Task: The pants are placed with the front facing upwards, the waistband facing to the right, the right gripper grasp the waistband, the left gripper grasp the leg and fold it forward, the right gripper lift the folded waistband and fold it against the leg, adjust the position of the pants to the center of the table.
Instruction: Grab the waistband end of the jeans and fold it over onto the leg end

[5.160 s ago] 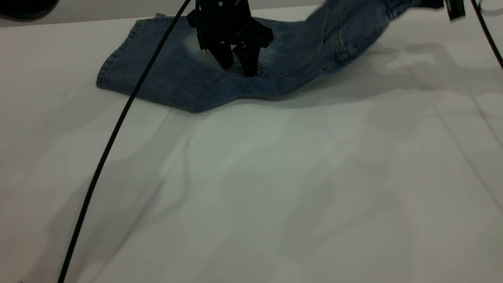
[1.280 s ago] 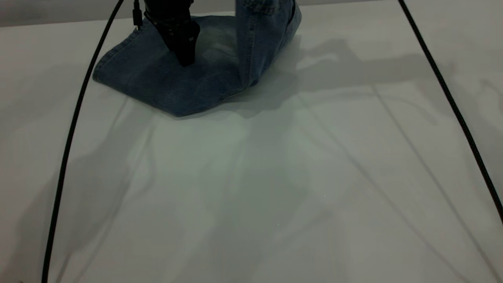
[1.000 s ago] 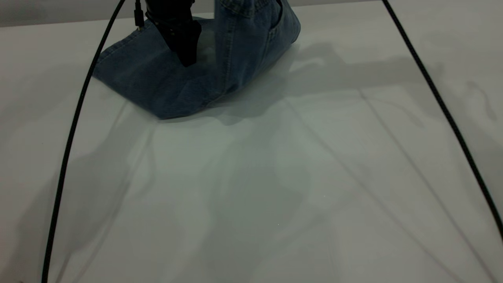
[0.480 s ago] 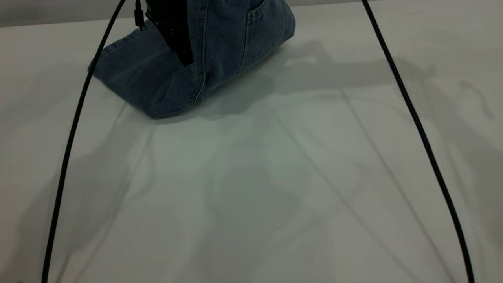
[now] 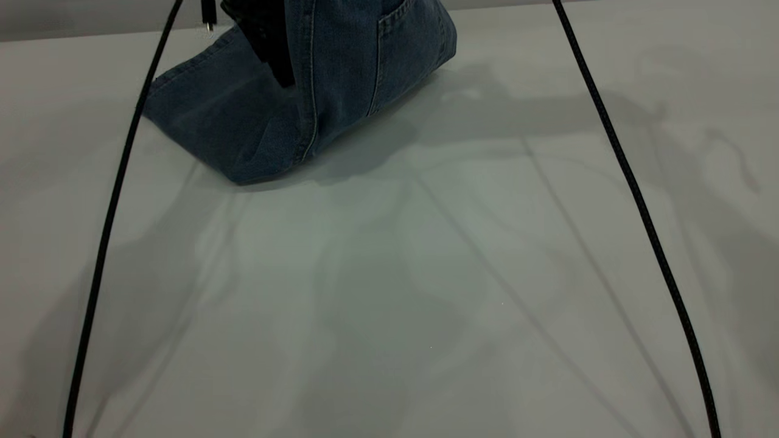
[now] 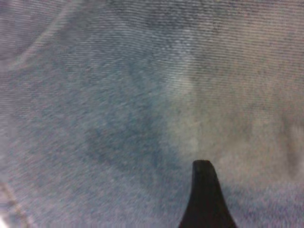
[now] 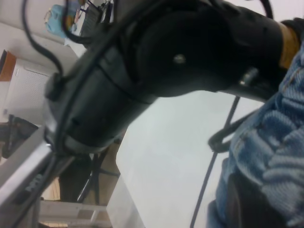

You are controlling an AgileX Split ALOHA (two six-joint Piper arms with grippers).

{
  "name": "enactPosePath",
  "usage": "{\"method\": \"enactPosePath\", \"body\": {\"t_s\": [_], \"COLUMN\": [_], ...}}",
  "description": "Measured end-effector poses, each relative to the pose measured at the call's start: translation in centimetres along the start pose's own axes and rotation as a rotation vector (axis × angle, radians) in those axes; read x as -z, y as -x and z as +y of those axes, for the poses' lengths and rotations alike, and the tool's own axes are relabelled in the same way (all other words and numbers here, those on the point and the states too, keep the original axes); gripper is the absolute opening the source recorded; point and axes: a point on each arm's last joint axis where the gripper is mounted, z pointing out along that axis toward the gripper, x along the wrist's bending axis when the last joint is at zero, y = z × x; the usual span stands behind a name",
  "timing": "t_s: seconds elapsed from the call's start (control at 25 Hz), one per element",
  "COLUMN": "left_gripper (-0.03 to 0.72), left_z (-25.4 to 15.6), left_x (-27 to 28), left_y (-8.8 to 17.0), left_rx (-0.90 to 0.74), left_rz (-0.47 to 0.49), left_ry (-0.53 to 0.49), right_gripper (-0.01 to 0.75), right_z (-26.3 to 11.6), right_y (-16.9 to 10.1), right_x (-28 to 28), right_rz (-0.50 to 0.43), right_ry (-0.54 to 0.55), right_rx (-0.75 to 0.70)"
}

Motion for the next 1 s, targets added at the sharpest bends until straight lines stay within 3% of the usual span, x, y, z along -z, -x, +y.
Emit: {"method": "enactPosePath", "body": {"t_s": [0.44,1.0], "left_gripper": [0.440,0.440], "left_z": [-0.4,-2.7], "left_x": [9.2,26.4], "left_y": [-2.1,-1.1], "left_rx": [0.136,0.265], "left_rz": [0.245,0.431], "left_ry": [0.042,0.322], "right_gripper": [0.079,0.079], "right_z": [0.0,0.0], "right_y": [0.0,0.1], "right_x": [0.0,0.0], "right_rz": [0.000,-0.004], "right_ry": [-0.001,-0.005], "right_rx": [0.016,0.025]}}
